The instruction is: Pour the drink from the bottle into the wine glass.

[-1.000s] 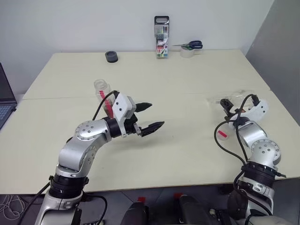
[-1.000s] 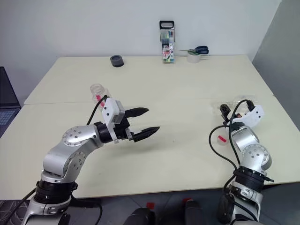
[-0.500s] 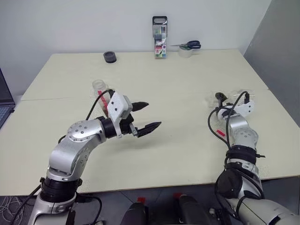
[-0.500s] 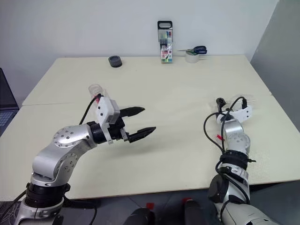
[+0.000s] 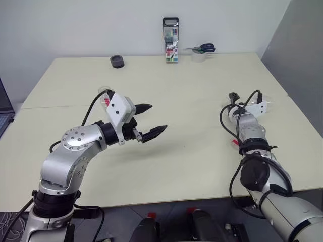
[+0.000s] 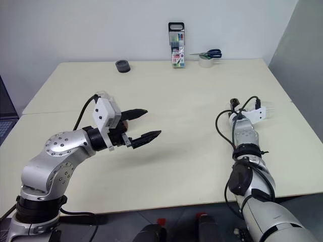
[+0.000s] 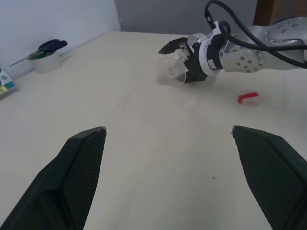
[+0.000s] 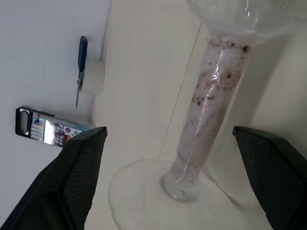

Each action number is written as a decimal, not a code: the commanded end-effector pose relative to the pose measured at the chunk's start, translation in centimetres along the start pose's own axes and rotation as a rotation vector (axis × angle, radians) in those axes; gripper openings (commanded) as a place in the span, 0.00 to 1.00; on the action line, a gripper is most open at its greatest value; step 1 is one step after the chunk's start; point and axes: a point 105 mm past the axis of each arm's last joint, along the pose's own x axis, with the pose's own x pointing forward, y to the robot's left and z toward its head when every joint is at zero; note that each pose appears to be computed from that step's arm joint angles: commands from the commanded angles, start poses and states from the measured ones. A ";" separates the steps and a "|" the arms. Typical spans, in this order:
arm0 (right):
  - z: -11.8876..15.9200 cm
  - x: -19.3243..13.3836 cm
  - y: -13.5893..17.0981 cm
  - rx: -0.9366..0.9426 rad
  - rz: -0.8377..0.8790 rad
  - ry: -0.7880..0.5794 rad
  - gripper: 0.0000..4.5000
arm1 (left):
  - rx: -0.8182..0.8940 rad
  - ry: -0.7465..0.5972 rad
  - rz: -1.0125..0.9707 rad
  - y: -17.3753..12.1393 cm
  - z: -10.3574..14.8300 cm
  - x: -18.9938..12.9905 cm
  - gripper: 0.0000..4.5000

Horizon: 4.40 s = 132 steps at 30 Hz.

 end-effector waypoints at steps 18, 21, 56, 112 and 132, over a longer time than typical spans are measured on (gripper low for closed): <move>4.1 -0.8 -4.7 0.084 -0.235 -0.214 0.37 | 0.052 -0.028 -0.042 0.4 1.8 0.5 1.00; 4.4 -0.9 -4.8 0.069 -0.234 -0.217 0.15 | 0.048 -0.031 -0.044 0.2 1.7 0.7 1.00; -9.1 -10.2 -5.8 -1.179 0.256 0.254 0.04 | -0.043 0.031 0.079 -2.7 -1.2 -2.8 1.00; -25.2 -9.8 5.7 -1.310 1.024 0.433 0.99 | -0.057 0.049 0.538 -1.4 -2.3 -9.4 1.00; -9.2 -14.7 6.5 -1.476 1.310 0.484 0.99 | -0.062 0.164 0.828 2.7 -6.2 -12.4 1.00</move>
